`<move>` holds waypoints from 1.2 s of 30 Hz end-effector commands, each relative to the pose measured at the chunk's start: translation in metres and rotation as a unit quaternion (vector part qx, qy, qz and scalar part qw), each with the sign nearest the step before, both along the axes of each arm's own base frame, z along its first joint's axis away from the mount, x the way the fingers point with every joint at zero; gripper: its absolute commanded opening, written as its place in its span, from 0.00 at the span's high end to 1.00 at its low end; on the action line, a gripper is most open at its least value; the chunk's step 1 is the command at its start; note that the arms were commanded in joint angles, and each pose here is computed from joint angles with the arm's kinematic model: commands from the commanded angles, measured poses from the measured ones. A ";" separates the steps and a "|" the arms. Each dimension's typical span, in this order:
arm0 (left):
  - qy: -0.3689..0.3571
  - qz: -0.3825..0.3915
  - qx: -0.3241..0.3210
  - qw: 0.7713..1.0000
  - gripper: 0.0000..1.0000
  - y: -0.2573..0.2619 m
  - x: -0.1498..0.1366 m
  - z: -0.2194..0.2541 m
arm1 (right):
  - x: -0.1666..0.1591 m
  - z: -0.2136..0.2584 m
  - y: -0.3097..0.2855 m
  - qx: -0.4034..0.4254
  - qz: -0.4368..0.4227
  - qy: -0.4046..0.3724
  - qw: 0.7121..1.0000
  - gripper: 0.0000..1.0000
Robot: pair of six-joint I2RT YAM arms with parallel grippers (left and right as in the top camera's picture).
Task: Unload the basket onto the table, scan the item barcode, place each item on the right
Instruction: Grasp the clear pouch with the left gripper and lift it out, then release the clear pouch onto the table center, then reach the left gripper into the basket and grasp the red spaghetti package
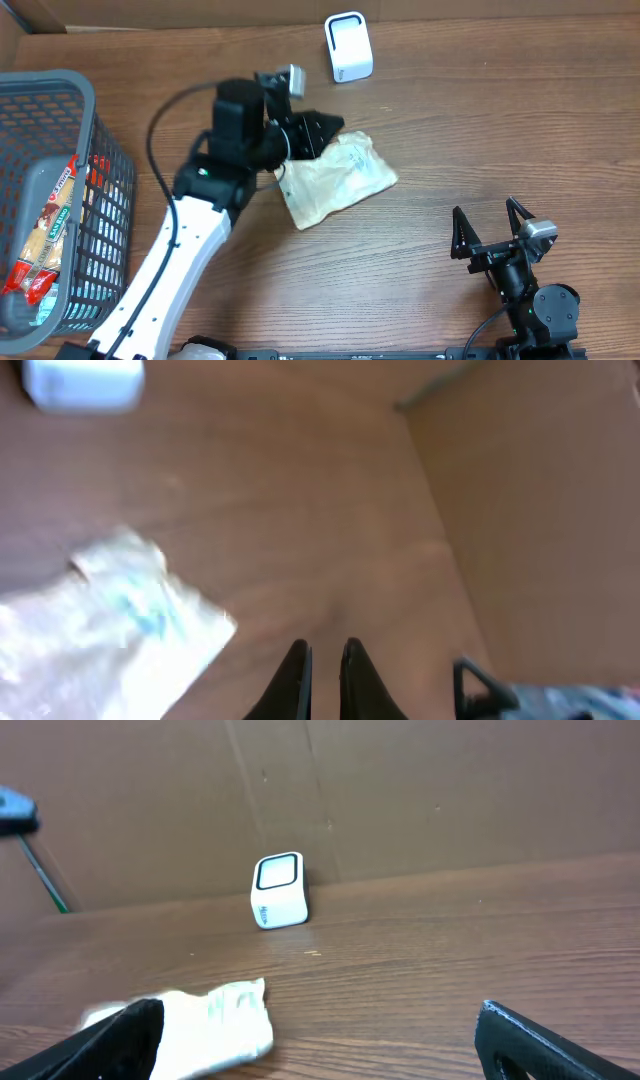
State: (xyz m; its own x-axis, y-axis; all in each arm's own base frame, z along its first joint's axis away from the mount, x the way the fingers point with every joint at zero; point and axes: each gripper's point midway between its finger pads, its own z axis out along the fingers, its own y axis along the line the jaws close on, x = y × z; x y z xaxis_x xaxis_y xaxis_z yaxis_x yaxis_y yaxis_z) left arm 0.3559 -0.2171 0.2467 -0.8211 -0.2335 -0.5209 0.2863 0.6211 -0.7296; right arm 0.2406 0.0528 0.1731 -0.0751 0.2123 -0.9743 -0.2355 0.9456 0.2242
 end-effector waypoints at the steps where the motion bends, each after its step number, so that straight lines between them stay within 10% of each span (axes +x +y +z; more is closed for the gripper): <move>1: -0.001 -0.026 -0.023 0.999 0.96 -0.010 -0.011 0.009 | 0.000 -0.002 0.001 0.002 0.000 -0.002 1.000 0.00; 9: -0.061 0.053 0.076 0.994 0.91 0.028 -0.005 0.034 | 0.000 -0.002 0.001 0.002 0.000 -0.002 1.000 0.00; 18: -0.092 0.293 0.284 0.908 0.13 0.182 -0.023 0.148 | 0.000 -0.002 0.001 0.002 0.000 -0.002 1.000 0.00; 29: 0.050 0.637 0.212 0.739 0.00 0.397 -0.107 0.166 | 0.000 -0.002 0.001 0.002 0.000 -0.002 1.000 0.00; 36: 0.145 0.673 0.156 0.708 0.03 0.455 -0.117 0.093 | 0.000 -0.002 0.001 0.002 0.000 -0.002 1.000 0.00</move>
State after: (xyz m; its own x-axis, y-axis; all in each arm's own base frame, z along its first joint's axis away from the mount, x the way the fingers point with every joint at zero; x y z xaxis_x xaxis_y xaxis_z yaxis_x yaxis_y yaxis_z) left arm 0.2336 0.2287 0.3708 -0.0550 -0.7542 -0.6543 -0.8446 0.3846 -0.3723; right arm 0.2406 0.0528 0.1732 -0.0748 0.2128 -0.9742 -0.2356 0.9456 0.2246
